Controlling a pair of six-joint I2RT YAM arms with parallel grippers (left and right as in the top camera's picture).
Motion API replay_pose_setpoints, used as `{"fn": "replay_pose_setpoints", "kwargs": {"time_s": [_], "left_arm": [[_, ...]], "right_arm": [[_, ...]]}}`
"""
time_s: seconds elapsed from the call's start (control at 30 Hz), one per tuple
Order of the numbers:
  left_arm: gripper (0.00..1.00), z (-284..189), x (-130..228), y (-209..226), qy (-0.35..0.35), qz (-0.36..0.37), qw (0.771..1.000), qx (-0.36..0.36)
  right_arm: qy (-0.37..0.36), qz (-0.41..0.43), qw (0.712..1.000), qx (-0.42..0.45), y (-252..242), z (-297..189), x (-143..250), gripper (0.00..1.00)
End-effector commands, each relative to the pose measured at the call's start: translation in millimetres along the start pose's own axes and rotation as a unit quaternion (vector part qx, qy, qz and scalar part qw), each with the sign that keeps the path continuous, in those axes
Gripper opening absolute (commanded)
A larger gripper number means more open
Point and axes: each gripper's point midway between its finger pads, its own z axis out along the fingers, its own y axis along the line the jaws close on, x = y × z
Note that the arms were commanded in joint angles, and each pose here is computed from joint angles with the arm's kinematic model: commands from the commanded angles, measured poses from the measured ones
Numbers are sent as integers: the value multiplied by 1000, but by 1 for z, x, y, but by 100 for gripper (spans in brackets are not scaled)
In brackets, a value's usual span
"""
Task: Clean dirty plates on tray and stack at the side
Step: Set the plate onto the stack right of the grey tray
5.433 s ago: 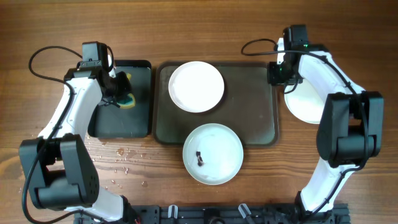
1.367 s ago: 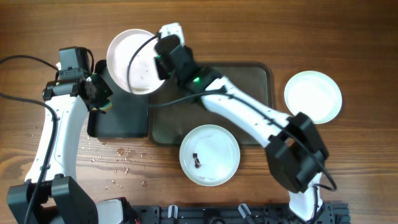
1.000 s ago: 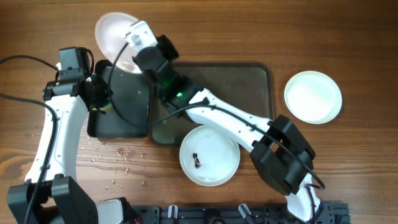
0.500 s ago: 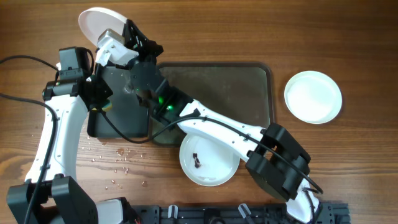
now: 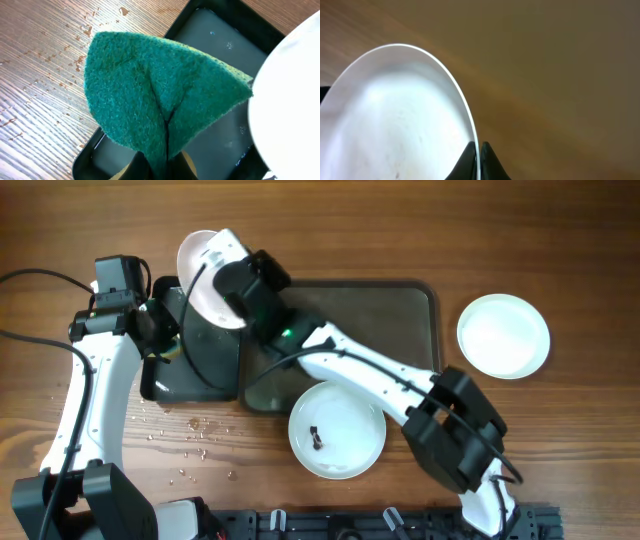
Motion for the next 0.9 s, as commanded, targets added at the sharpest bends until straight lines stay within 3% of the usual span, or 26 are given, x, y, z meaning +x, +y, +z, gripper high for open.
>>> {"fn": "replay_pose_setpoints", "kwargs": {"time_s": [0.0, 0.2, 0.33, 0.43, 0.63, 0.77, 0.87], "left_arm": [[4, -1, -1, 2, -3, -7, 1000, 0], [4, -1, -1, 2, -3, -7, 1000, 0], [4, -1, -1, 2, -3, -7, 1000, 0], [4, -1, -1, 2, -3, -7, 1000, 0], [4, -1, -1, 2, -3, -7, 1000, 0], [4, -1, -1, 1, -3, -7, 1000, 1], [4, -1, -1, 1, -3, -7, 1000, 1]], "right_arm": [[14, 162, 982, -98, -8, 0, -9, 4], [102, 264, 947, -153, -91, -23, 11, 4], [166, 313, 928, -111, -175, -39, 51, 4], [245, 369, 896, -43, -252, -62, 112, 4], [364, 434, 819, 86, -351, -121, 226, 4], [423, 490, 737, 195, -392, -170, 303, 4], [436, 512, 708, 216, -400, -187, 337, 4]]}}
